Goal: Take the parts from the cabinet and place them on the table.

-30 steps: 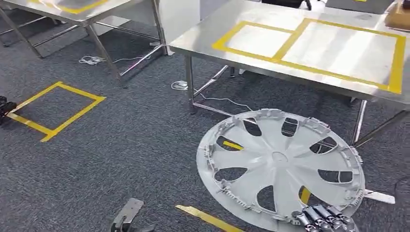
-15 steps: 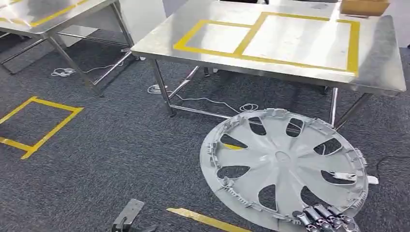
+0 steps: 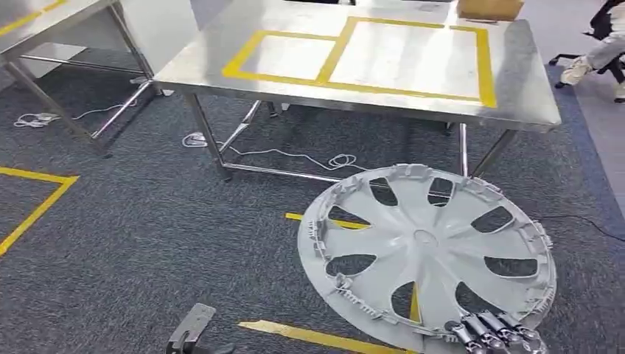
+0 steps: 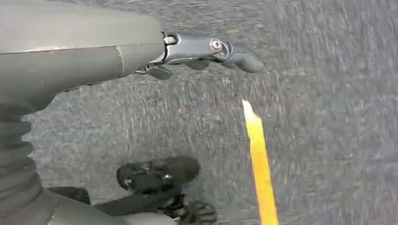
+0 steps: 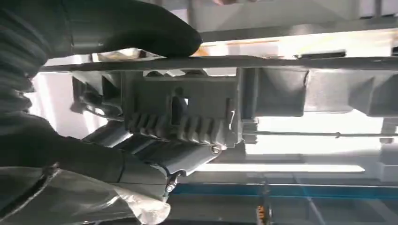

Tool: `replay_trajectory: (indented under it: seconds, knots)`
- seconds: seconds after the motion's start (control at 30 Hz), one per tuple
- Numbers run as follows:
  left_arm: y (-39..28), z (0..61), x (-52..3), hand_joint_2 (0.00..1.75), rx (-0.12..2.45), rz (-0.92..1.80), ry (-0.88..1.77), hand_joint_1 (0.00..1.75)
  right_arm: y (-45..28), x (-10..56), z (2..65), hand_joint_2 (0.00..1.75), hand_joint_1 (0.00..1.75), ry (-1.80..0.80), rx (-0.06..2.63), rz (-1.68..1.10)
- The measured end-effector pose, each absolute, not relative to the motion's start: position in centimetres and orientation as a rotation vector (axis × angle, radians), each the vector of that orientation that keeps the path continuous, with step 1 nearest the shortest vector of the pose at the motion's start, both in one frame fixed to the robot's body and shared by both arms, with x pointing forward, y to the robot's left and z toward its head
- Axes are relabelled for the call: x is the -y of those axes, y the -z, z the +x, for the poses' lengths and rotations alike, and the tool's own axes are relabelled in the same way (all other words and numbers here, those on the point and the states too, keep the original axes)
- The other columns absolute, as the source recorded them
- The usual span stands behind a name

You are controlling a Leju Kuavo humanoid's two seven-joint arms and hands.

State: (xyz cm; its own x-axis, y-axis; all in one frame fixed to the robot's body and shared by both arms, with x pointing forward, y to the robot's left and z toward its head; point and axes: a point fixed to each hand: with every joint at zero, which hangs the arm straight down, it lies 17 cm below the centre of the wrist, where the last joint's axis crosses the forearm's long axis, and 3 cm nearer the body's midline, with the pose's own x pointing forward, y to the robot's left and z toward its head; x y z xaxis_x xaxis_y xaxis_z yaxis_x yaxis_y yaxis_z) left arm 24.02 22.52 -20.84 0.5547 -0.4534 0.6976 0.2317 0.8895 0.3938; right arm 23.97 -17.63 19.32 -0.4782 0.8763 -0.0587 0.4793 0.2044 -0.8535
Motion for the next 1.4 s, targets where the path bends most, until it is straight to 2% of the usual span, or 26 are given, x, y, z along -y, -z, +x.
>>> replay_trajectory:
  seconds: [1.4]
  knots:
    - [20.94, 23.99, -22.70, 1.75, 0.892, 0.256, 0.405, 0.00, -19.58, 17.36, 23.89, 1.75, 1.43, -1.244, 2.078, -1.267]
